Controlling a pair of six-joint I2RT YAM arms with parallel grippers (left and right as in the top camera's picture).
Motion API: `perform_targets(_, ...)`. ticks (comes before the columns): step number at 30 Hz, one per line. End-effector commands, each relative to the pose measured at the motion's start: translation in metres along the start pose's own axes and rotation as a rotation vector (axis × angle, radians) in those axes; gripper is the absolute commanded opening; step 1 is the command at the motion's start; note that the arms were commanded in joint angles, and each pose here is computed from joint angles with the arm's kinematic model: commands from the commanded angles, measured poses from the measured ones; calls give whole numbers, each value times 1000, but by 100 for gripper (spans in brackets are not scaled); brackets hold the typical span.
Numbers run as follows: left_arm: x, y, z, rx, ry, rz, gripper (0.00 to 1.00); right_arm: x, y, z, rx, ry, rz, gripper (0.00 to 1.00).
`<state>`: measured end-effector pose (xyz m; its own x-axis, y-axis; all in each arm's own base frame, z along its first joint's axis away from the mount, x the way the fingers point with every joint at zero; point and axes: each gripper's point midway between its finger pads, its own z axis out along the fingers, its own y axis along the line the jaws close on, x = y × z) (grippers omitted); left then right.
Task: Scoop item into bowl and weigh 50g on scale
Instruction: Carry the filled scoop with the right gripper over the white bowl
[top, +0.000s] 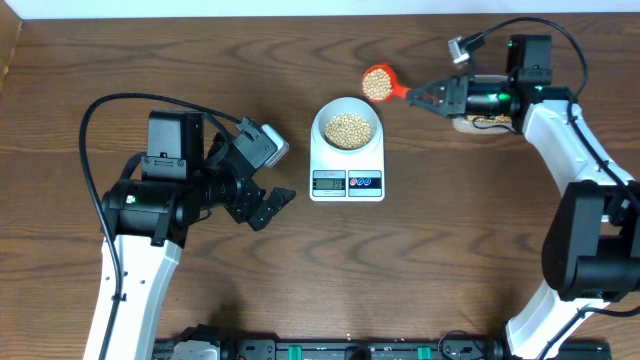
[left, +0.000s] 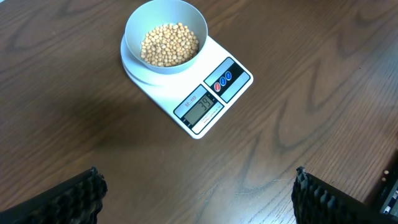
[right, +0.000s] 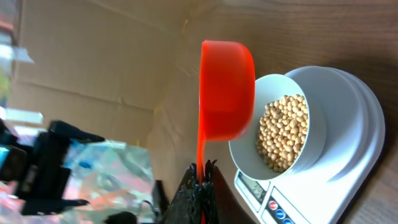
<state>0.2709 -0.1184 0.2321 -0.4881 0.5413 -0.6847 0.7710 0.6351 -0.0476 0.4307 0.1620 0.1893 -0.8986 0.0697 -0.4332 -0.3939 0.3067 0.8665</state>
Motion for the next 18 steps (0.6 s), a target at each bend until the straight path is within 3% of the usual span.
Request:
perform_targets(1,-10,0,-7,-1,-27,4,98,8,-9,11,41,28,-154,1)
perform_targets(9,-10,0,-7,-1,-27,4,98,25,-17,29,108,104,-383,1)
perform_targets(18,-10,0,-7,-1,-27,4,98,28,-28,38,194,137,-457,1)
